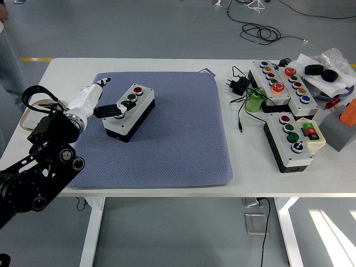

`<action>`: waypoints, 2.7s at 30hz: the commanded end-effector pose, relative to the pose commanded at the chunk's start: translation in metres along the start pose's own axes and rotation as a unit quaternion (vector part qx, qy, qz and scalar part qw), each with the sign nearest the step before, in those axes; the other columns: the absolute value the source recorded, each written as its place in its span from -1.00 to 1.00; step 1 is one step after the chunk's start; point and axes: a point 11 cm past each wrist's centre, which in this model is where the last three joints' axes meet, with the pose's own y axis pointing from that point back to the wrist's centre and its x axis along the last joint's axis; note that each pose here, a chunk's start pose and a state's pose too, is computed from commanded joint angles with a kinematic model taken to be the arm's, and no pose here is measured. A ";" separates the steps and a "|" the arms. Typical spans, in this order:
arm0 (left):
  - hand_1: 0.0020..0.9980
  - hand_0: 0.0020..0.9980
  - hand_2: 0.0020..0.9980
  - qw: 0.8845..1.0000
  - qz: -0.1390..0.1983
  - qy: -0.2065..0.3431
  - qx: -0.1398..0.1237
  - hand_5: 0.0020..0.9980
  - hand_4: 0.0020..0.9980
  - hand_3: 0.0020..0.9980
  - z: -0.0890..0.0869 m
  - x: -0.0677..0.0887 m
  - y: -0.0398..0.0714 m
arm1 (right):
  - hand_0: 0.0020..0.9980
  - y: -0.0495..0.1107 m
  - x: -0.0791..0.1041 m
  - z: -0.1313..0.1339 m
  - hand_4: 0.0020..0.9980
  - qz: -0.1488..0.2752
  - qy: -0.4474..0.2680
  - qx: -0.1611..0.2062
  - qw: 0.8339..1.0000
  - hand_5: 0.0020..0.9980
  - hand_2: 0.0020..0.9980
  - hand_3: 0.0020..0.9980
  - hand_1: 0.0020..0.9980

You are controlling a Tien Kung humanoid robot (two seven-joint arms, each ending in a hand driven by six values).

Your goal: Pick up the button,place it on the desk,press the button,press the button

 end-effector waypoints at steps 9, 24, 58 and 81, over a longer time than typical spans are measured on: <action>1.00 0.92 1.00 0.998 -0.033 -0.035 0.026 0.40 1.00 1.00 0.010 -0.015 -0.005 | 0.58 0.001 -0.001 -0.004 -0.18 -0.001 -0.001 0.003 1.000 -0.04 0.64 0.50 0.60; 1.00 0.71 1.00 0.995 -0.051 -0.069 0.041 0.28 1.00 1.00 0.022 -0.029 -0.021 | 0.58 0.001 -0.002 -0.007 -0.18 0.000 0.004 0.007 1.000 -0.04 0.64 0.50 0.60; 0.66 0.28 0.91 0.983 0.002 -0.171 0.070 -0.38 0.88 1.00 0.018 -0.032 -0.043 | 0.58 0.001 0.002 -0.012 -0.18 0.009 0.009 0.012 1.000 -0.04 0.64 0.50 0.60; -0.22 -0.45 -0.18 0.974 0.007 -0.209 0.085 -0.72 0.69 1.00 0.000 -0.036 -0.045 | 0.58 0.001 0.003 -0.012 -0.18 0.011 0.011 0.013 1.000 -0.04 0.64 0.50 0.60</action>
